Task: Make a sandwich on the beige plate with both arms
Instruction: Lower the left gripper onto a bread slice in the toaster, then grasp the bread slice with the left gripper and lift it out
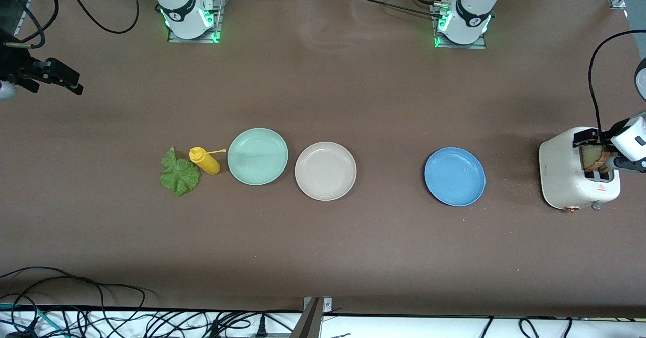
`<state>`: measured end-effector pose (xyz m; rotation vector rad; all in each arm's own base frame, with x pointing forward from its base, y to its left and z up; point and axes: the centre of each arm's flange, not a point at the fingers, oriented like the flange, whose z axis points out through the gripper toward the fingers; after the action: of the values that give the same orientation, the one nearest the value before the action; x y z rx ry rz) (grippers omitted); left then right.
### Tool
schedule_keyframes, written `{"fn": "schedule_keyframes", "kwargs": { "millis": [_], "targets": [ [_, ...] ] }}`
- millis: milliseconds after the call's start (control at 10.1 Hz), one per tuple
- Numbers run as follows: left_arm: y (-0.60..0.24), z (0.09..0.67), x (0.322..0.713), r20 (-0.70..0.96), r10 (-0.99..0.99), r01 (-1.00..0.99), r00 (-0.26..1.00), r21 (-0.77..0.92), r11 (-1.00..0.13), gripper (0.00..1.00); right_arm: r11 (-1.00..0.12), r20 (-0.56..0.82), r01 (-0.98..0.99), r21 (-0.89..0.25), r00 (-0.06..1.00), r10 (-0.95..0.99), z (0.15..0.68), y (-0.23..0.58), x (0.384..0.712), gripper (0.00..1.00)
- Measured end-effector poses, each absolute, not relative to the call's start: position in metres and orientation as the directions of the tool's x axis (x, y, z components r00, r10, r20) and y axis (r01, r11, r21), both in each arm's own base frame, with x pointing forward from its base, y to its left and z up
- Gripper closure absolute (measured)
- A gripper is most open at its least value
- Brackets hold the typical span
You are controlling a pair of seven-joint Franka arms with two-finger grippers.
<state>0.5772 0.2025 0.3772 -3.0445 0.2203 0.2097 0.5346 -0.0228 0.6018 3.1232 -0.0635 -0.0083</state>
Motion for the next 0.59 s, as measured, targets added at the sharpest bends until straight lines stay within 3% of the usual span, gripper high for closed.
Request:
{"fn": "schedule_keyframes", "kwargs": {
  "millis": [297, 397, 595],
  "targets": [
    [0.215, 0.375, 0.571, -0.138, -0.145, -0.155, 0.98, -0.069, -0.985, 0.09, -0.999, -0.005, -0.041, 0.018, 0.999, -0.041, 0.602, -0.023, 0.535, 0.0],
    [0.217, 0.374, 0.569, -0.14, -0.145, -0.155, 0.98, -0.068, -0.986, 0.21, -0.999, -0.005, -0.041, 0.018, 0.999, -0.041, 0.602, -0.023, 0.535, 0.0],
    [0.219, 0.374, 0.568, -0.141, -0.14, -0.151, 0.98, -0.067, -0.986, 0.55, -0.999, -0.006, -0.041, 0.018, 0.999, -0.042, 0.602, -0.023, 0.535, 0.0]
  ]
}}
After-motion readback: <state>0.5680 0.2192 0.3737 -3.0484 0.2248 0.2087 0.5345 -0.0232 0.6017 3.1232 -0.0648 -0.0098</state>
